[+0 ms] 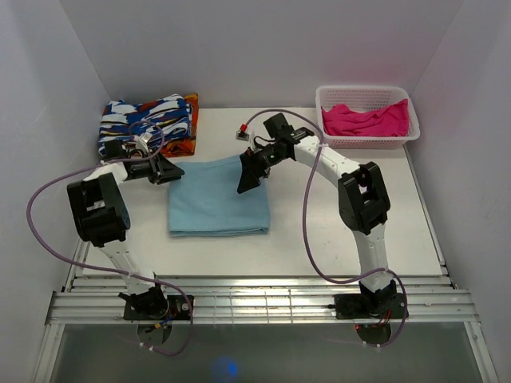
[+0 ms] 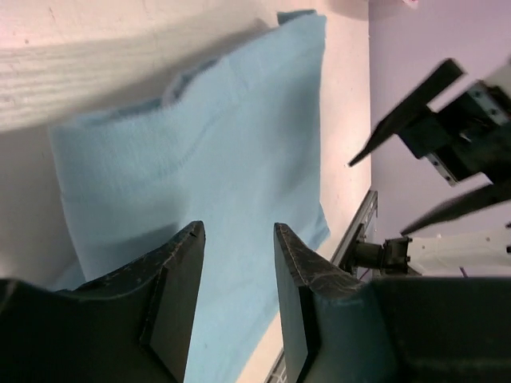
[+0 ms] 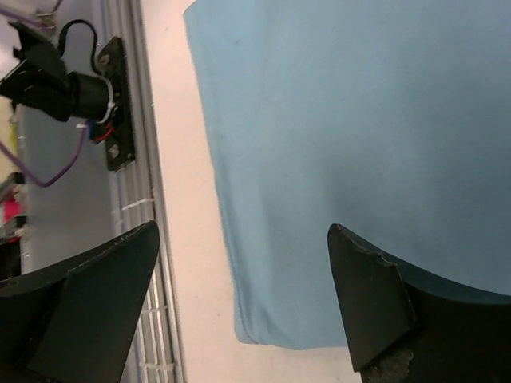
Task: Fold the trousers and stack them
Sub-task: Fold the trousers, then neatly place the folded trousers to the corner
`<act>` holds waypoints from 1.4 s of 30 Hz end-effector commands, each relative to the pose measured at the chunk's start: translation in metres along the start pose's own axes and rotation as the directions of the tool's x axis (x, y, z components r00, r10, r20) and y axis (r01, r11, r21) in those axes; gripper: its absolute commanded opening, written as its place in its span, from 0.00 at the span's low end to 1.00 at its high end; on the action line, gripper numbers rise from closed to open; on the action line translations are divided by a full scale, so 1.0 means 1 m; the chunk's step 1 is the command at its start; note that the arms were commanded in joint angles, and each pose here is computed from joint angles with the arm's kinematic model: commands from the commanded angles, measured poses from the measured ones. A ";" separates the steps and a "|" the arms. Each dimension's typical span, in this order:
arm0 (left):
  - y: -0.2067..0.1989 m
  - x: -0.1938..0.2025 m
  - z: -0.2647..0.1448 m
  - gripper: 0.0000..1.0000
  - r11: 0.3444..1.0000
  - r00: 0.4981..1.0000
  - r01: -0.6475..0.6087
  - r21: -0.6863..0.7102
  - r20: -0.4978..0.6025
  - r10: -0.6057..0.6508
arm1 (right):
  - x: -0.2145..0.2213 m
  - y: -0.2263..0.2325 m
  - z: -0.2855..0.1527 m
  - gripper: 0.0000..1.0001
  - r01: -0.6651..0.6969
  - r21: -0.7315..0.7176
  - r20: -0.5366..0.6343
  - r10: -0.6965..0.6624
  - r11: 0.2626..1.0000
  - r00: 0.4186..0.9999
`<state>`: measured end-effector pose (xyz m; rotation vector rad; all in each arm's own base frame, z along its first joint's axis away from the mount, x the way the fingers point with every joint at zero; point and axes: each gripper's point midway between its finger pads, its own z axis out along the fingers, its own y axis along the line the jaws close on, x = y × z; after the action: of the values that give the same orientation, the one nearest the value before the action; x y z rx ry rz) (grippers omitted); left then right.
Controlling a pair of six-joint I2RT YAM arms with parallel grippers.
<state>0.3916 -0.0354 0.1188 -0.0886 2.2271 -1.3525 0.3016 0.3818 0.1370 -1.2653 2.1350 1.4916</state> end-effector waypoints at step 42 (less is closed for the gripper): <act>-0.008 0.004 -0.160 0.98 0.862 0.945 -0.092 -0.499 0.229 0.234 | -0.020 -0.005 0.214 0.65 0.813 0.427 -0.406 -0.719 0.396 0.564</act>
<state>0.3257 0.0914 0.1862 -0.3009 2.1821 -0.6704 0.2408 0.5725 0.0508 -1.8092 1.4617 0.3550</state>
